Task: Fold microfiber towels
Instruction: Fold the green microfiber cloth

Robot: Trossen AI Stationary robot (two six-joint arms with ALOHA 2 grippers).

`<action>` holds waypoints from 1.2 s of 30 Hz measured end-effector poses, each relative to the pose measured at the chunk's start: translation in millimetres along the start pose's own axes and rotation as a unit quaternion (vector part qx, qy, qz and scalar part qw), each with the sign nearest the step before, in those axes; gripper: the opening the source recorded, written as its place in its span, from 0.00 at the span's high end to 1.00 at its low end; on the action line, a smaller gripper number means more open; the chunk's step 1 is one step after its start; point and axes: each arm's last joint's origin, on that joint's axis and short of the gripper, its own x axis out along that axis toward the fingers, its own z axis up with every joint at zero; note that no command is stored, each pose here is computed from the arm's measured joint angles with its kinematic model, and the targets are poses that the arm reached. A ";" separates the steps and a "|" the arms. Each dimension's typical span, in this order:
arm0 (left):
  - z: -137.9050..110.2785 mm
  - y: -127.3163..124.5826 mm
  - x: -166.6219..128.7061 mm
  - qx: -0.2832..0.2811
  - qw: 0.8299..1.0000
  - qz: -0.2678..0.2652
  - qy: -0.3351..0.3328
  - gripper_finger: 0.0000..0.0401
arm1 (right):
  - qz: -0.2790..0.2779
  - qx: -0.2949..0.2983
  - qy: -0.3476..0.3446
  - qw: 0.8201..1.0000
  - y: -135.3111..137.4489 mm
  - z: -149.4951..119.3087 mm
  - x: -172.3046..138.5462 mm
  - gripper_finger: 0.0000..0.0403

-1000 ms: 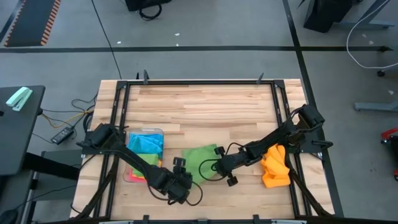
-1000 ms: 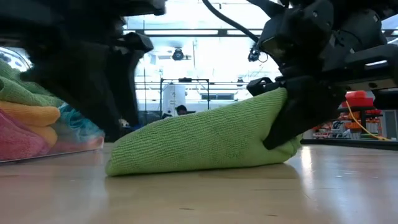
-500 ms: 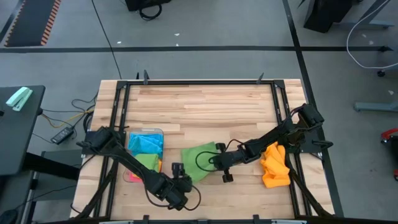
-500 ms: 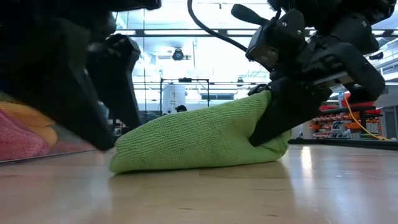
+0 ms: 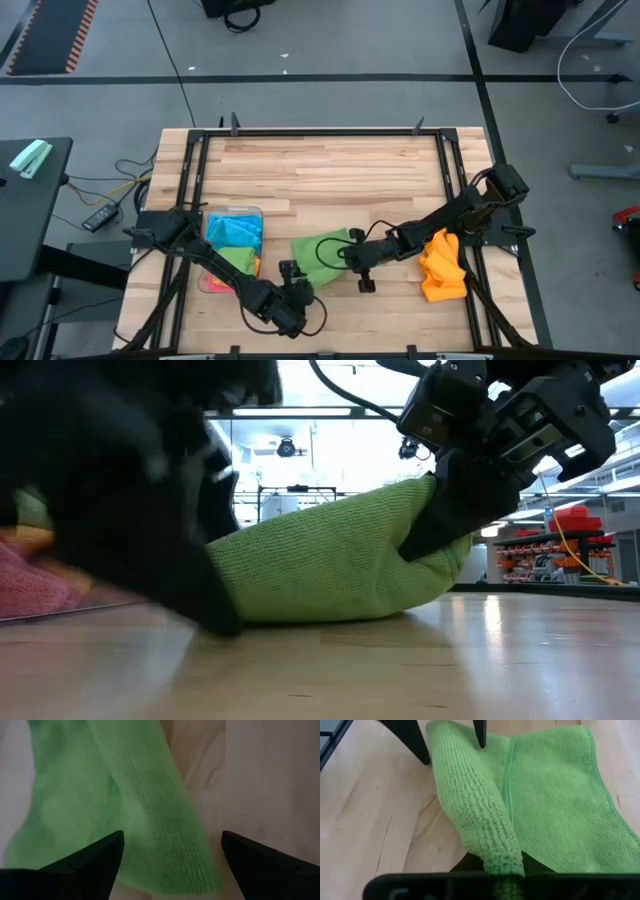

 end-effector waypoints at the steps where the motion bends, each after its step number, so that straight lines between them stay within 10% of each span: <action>1: -2.9 -1.1 4.4 0.004 1.000 0.004 0.006 0.14 | 0.000 0.003 0.000 1.000 -0.1 0.0 0.0 0.98; 18: -9.8 10.4 16.0 0.104 0.992 0.070 0.034 0.42 | 0.000 0.000 -0.002 1.000 0.1 0.4 0.0 0.98; 36: 11.1 41.6 16.3 0.206 0.971 -0.021 0.121 0.97 | 0.035 -0.036 -0.005 0.999 3.6 1.5 -0.2 0.98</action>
